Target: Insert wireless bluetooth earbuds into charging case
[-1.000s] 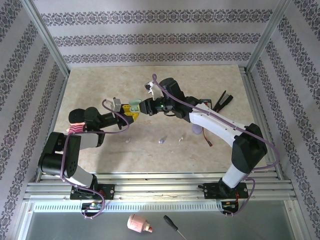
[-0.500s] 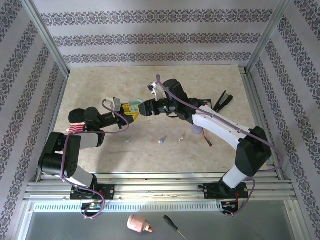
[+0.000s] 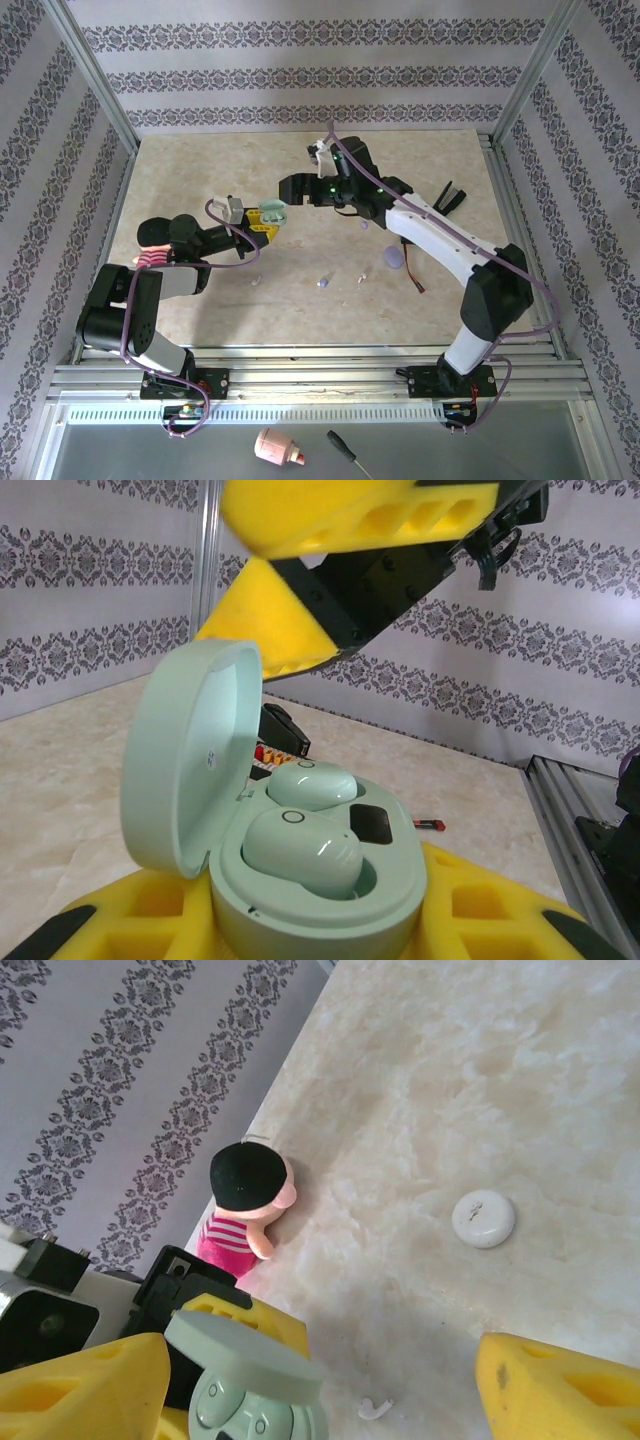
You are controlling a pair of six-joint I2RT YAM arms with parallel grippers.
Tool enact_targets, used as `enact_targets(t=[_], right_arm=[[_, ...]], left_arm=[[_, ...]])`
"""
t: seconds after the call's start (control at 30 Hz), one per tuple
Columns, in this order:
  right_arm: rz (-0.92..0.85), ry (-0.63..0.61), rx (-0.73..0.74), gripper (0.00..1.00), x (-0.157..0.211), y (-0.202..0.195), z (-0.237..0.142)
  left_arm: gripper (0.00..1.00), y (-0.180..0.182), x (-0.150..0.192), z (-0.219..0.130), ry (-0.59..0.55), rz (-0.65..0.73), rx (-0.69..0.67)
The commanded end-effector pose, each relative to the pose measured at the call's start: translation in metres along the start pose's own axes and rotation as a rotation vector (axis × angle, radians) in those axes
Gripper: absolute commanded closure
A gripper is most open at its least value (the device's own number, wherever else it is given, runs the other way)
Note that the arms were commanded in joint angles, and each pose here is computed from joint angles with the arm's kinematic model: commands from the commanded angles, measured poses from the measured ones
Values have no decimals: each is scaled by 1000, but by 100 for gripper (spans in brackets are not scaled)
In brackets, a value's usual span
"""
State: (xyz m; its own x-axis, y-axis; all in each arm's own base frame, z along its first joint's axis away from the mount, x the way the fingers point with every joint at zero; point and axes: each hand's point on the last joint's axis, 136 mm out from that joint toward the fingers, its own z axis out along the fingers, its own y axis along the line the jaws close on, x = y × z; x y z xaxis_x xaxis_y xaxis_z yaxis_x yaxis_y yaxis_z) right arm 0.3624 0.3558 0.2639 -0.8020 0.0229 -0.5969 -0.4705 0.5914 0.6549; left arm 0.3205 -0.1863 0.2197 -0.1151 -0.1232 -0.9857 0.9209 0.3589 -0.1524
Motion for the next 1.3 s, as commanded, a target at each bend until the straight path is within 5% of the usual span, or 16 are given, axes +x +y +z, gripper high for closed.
enact_targets(t=[0.0,0.7,1.27], right_arm=[[41,63,-30,21,6,5,6],[14,99,-57,20,37,7,-5],[350,65,-466,26,28,34,-10]], left_arm=[[81,-10,-8,1,-17,65,16],[80,-2,-14,0,-9,115,-69],[80,-1,-25,3,-17,195,-139]])
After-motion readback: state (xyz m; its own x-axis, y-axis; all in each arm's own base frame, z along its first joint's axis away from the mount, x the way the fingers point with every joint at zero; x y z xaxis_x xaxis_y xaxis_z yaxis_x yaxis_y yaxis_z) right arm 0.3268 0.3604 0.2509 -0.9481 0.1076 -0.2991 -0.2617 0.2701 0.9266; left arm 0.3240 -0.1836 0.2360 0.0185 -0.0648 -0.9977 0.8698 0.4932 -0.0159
